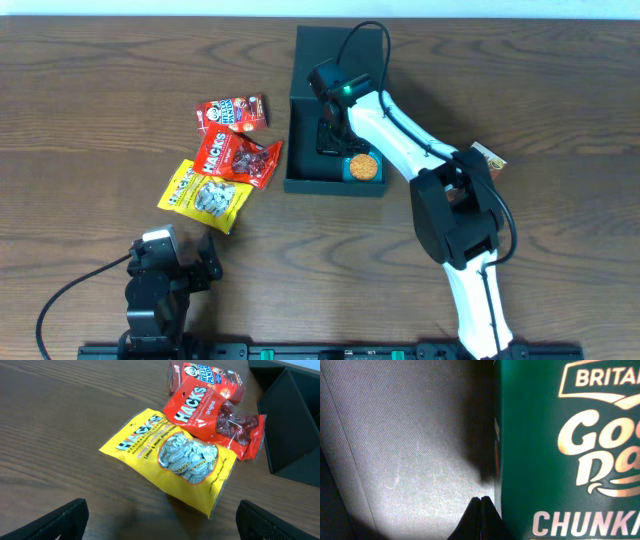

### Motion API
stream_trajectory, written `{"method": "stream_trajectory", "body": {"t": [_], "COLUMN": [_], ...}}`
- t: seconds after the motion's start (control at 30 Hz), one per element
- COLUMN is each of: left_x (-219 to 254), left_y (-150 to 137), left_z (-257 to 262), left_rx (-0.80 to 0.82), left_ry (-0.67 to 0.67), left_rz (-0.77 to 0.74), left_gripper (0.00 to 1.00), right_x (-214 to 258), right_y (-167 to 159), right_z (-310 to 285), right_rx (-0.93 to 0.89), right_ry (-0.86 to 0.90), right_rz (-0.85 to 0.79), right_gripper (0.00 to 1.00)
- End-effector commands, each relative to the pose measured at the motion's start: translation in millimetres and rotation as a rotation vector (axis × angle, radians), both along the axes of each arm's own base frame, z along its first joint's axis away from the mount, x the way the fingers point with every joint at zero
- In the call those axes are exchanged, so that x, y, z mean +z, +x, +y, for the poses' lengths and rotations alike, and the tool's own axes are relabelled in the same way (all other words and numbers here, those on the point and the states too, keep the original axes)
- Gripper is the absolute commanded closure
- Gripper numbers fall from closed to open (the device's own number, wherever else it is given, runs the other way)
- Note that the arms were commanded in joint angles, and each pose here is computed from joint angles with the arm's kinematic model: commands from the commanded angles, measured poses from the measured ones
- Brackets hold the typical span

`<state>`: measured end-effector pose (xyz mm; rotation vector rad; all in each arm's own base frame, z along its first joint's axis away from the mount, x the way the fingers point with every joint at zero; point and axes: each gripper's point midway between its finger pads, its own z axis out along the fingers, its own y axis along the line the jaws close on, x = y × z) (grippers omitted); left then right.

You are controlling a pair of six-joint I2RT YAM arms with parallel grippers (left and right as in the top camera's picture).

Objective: Pack container
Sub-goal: 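Open the right gripper and lift it out of the green box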

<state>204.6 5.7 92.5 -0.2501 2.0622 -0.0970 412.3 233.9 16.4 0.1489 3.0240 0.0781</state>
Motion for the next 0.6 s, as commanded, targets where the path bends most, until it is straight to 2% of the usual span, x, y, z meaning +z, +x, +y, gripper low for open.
{"method": "stream_trajectory", "body": {"t": [0.0, 0.13, 0.23, 0.3, 0.4, 0.57], "left_x": [-2.3, -2.3, -2.3, -2.3, -2.1, -2.3], "left_y": [-0.1, -0.1, -0.1, -0.1, -0.1, -0.1], "left_z": [2.8, 2.8, 2.8, 2.8, 2.8, 2.8], "left_rx": [0.011, 0.011, 0.011, 0.011, 0.011, 0.011], "left_ry": [0.017, 0.017, 0.017, 0.017, 0.017, 0.017], "left_rz": [0.001, 0.001, 0.001, 0.001, 0.001, 0.001], "left_gripper": [0.05, 0.05, 0.05, 0.05, 0.05, 0.05], "right_x": [-0.3, 28.6, 82.4, 110.9, 137.1, 154.3], "right_y": [7.7, 20.3, 36.5, 40.0, 32.0, 5.1], "right_z": [-10.8, 2.1, -3.1, -25.1, -67.0, -125.1], "right_rx": [0.025, 0.029, 0.008, -0.050, -0.132, -0.243], "right_ry": [-0.047, 0.018, 0.024, -0.031, -0.124, -0.211], "right_rz": [-0.017, -0.061, -0.150, -0.194, -0.203, -0.110], "right_gripper": [0.99, 0.99, 0.99, 0.98, 0.99, 0.98]}}
